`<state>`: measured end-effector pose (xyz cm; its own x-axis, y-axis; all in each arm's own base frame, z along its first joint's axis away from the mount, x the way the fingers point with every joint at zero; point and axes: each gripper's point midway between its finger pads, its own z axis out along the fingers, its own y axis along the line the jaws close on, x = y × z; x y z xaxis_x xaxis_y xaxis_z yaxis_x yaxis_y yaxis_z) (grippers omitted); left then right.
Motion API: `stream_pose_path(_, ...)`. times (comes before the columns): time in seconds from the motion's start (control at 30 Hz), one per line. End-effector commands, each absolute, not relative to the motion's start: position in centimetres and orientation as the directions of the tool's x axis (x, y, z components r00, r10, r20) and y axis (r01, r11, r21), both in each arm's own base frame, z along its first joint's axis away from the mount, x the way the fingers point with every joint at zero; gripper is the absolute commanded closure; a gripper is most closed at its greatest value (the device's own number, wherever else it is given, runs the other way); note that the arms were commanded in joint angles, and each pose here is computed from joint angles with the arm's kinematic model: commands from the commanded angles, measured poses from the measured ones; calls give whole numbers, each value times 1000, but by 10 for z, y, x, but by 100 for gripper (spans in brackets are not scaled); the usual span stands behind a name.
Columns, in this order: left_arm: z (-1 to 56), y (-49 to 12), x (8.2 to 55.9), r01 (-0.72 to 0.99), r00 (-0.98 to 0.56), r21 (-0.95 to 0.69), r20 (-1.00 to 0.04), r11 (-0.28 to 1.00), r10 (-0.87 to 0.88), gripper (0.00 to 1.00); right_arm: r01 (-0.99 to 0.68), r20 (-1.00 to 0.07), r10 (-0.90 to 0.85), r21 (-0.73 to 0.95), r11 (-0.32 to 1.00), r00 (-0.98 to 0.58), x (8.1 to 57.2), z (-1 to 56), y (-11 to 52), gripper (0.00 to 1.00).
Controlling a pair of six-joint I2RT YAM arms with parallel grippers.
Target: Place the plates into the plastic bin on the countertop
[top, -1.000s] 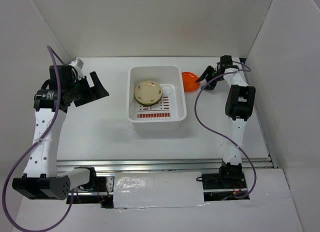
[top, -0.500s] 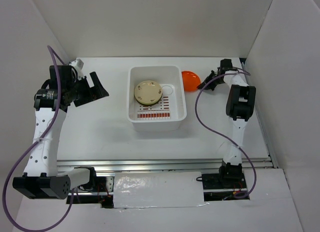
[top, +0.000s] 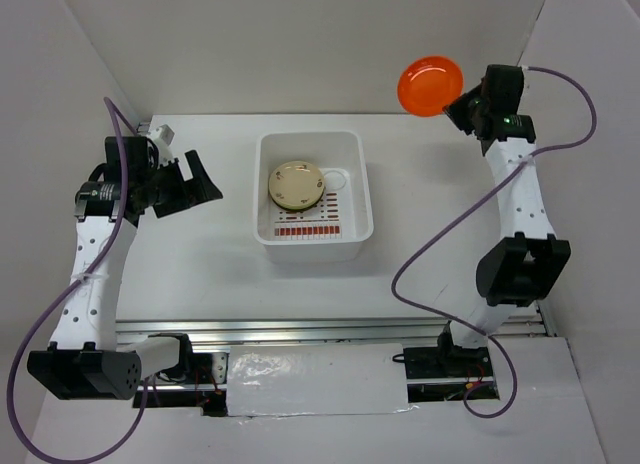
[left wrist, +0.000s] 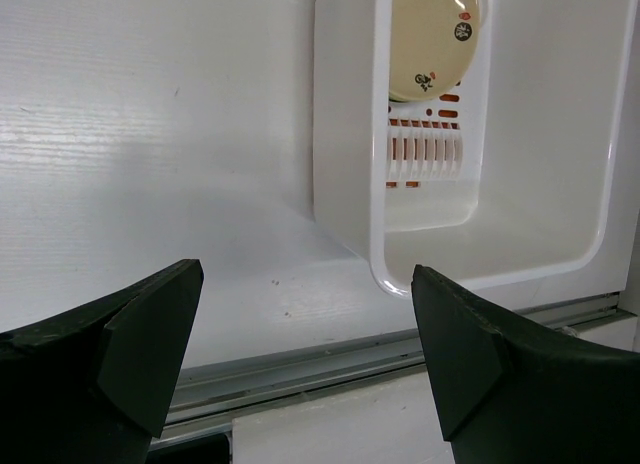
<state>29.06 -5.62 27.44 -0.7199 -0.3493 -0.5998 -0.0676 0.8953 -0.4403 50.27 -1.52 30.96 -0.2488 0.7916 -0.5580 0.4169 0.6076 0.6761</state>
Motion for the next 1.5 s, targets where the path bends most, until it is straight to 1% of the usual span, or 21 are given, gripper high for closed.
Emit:
stream_pose_path(0.0, 289, -62, 296, -10, -686, -472, -638, 882, -349, 1, 341, -606, 750, 668, 661, -267, 482, 339, 20, 100)
stream_pose_path(0.1, 291, -62, 297, -6, -681, -472, -644, 882, -349, 1, 273, -614, 726, 674, 686, -310, 468, 350, 54, 100)
stream_pose_path(0.17, 294, -61, 297, -11, -671, -472, -650, 882, -356, 1, 205, -596, 698, 684, 700, -396, 458, 350, 95, 100)
stream_pose_path(0.3, 301, -56, 294, -33, -645, -464, -667, 885, -374, 1, 112, -590, 659, 700, 705, -466, 441, 357, 151, 100)
stream_pose_path(0.33, 303, -52, 294, -59, -633, -451, -673, 891, -382, 1, 80, -588, 637, 701, 709, -498, 433, 356, 175, 100)
stream_pose_path(0.43, 307, -45, 291, -94, -612, -434, -685, 896, -396, 1, 44, -579, 588, 690, 722, -565, 423, 344, 217, 100)
stream_pose_path(0.57, 307, -37, 287, -134, -604, -411, -688, 902, -403, 1, 50, -546, 529, 664, 746, -650, 425, 305, 262, 100)
stream_pose_path(0.67, 303, -36, 283, -138, -609, -404, -685, 904, -399, 1, 100, -529, 524, 634, 767, -667, 437, 277, 273, 100)
stream_pose_path(0.93, 300, -33, 275, -142, -621, -386, -682, 911, -386, 1, 176, -474, 518, 594, 785, -712, 465, 229, 293, 100)
stream_pose_path(1.1, 297, -34, 275, -139, -632, -382, -676, 914, -379, 1, 188, -441, 499, 579, 793, -746, 466, 206, 300, 100)
stream_pose_path(1.13, 295, -34, 276, -140, -637, -381, -672, 914, -378, 1, 177, -424, 486, 588, 790, -764, 463, 205, 305, 96)
stream_pose_path(1.2, 293, -33, 277, -143, -648, -376, -664, 916, -374, 1, 146, -442, 467, 587, 797, -766, 459, 216, 309, 86)
stream_pose_path(1.23, 292, -32, 277, -151, -651, -371, -661, 916, -374, 1, 141, -454, 463, 580, 802, -762, 456, 220, 308, 64)
stream_pose_path(1.27, 294, -32, 278, -151, -648, -370, -663, 917, -374, 1, 130, -460, 455, 580, 804, -763, 454, 223, 308, 47)
stream_pose_path(1.33, 292, -31, 281, -158, -656, -367, -655, 917, -375, 1, 114, -462, 454, 595, 796, -762, 449, 236, 306, 29)
stream_pose_path(1.4, 294, -31, 284, -165, -658, -367, -650, 915, -380, 1, 82, -475, 447, 610, 788, -758, 441, 254, 305, 23)
stream_pose_path(1.43, 298, -30, 286, -166, -651, -370, -655, 914, -383, 1, 64, -486, 441, 614, 787, -755, 438, 263, 304, 19)
stream_pose_path(1.47, 299, -30, 287, -171, -651, -370, -654, 913, -386, 1, 46, -499, 429, 611, 790, -753, 435, 269, 303, 18)
